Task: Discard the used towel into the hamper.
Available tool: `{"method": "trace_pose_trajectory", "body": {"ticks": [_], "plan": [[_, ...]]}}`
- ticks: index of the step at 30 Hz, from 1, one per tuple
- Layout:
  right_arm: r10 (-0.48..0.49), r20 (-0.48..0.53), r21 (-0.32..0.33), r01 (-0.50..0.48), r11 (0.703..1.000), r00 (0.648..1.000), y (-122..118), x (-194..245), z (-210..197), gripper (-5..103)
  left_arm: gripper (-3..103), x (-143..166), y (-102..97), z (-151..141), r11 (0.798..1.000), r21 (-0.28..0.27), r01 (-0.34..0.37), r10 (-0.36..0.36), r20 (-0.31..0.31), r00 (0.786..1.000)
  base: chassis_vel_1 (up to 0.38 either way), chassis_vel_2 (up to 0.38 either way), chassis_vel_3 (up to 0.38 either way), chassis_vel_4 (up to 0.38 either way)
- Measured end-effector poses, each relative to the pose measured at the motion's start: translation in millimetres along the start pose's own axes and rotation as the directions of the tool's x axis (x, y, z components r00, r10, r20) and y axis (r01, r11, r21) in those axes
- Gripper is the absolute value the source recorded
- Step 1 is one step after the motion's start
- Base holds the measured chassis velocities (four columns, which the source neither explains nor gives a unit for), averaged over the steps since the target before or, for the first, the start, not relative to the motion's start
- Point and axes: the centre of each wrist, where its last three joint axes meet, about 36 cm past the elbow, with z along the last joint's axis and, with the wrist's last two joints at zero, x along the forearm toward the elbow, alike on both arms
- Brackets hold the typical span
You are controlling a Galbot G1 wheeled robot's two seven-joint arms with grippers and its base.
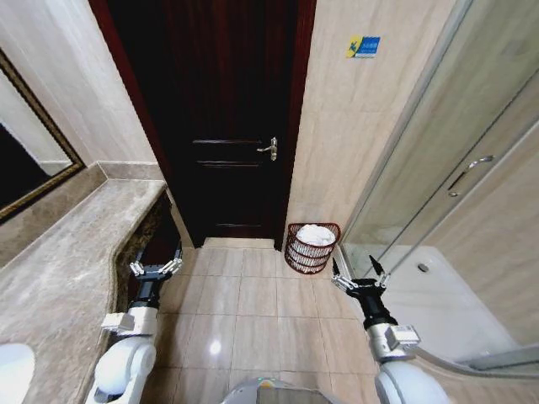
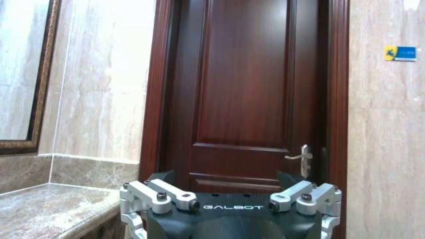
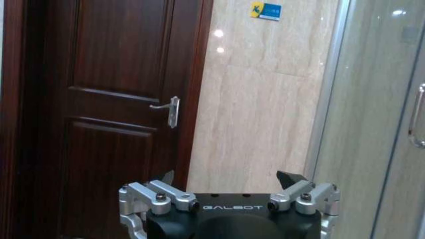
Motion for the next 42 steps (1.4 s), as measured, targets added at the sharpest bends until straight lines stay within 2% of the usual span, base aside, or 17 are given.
{"method": "trace_pose_trajectory", "body": {"ticks": [27, 42], "plan": [[0.001, 0.003, 0.000, -0.001, 1.000, 1.000, 0.7, 0.5, 1.2, 100, 100, -1.2, -0.2, -3.6, 1.000, -0.001, -0.013, 0.013, 0.020, 1.000, 0.070, -0.072, -0.076, 0.068], [0.014, 0.035, -0.011, -0.014, 1.000, 0.999, 0.8, -2.4, 4.9, 100, 100, -0.5, -2.9, -8.3, 1.000, 0.014, -0.012, 0.012, 0.007, 1.000, 0.050, -0.050, -0.053, 0.052]]}}
